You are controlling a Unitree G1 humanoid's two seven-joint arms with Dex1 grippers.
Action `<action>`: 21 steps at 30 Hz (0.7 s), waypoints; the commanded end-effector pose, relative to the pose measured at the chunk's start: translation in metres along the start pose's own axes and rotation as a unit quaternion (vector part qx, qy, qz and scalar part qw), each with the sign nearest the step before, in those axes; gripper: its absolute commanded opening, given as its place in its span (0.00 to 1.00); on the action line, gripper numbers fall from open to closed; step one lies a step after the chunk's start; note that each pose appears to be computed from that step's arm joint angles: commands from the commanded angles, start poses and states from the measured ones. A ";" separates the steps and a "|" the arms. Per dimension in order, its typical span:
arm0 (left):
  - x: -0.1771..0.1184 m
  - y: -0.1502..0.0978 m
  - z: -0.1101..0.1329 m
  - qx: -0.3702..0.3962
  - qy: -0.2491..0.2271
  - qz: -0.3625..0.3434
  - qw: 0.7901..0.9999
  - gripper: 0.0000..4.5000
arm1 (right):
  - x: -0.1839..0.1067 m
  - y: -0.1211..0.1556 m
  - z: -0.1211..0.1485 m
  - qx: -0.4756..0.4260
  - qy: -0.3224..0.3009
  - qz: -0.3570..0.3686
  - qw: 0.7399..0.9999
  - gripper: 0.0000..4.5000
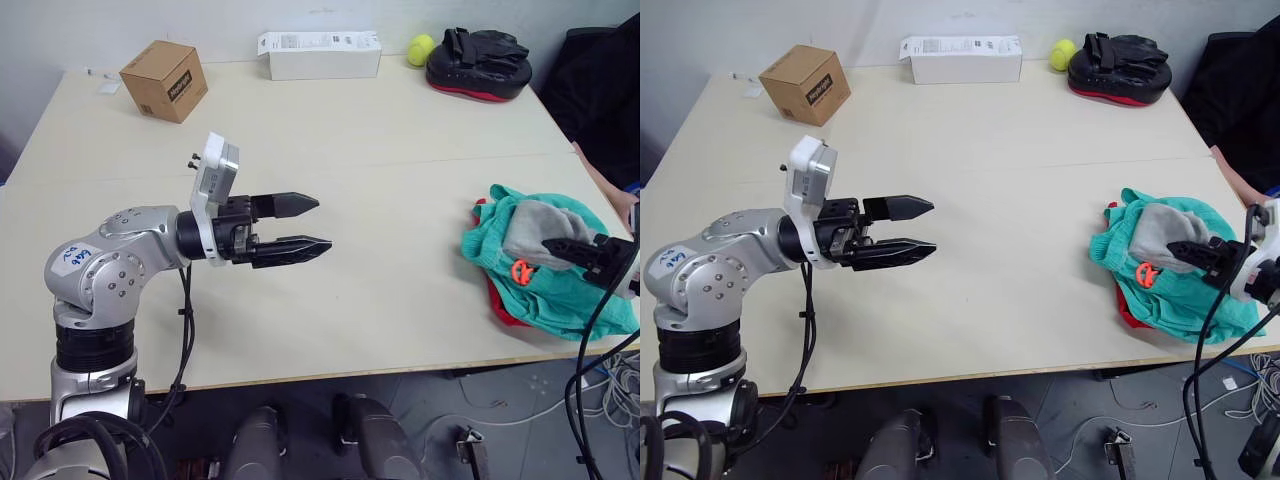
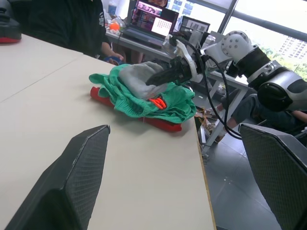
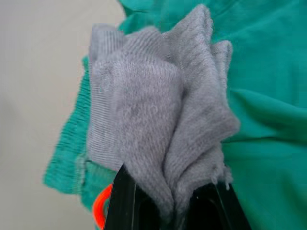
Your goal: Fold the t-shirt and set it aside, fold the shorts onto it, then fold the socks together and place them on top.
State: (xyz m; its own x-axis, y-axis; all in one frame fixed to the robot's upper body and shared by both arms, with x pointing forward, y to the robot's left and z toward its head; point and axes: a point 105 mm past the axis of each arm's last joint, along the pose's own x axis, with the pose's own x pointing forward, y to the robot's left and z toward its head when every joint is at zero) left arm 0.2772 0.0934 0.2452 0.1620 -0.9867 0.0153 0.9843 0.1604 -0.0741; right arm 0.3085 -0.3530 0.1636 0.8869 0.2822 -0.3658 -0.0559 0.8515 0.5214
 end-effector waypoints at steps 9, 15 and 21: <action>-0.005 0.000 0.000 0.030 0.017 0.004 0.999 1.00 | -0.022 -0.011 0.023 -0.095 -0.045 -0.025 0.994 0.87; -0.015 0.008 0.002 0.028 0.014 0.013 0.999 1.00 | -0.063 -0.012 0.030 -0.254 -0.041 -0.015 0.966 1.00; -0.048 0.004 0.004 0.029 0.032 0.031 0.999 1.00 | -0.110 -0.004 0.026 -0.372 0.006 0.033 0.928 1.00</action>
State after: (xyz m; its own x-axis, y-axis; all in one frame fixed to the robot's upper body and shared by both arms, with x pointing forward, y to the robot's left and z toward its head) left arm 0.2809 0.1340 0.2364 0.2215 -0.9726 -0.0711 0.9721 0.2260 -0.0633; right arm 0.2295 -0.4007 0.1943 0.8617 0.3194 -0.3943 -0.3593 0.9327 -0.0297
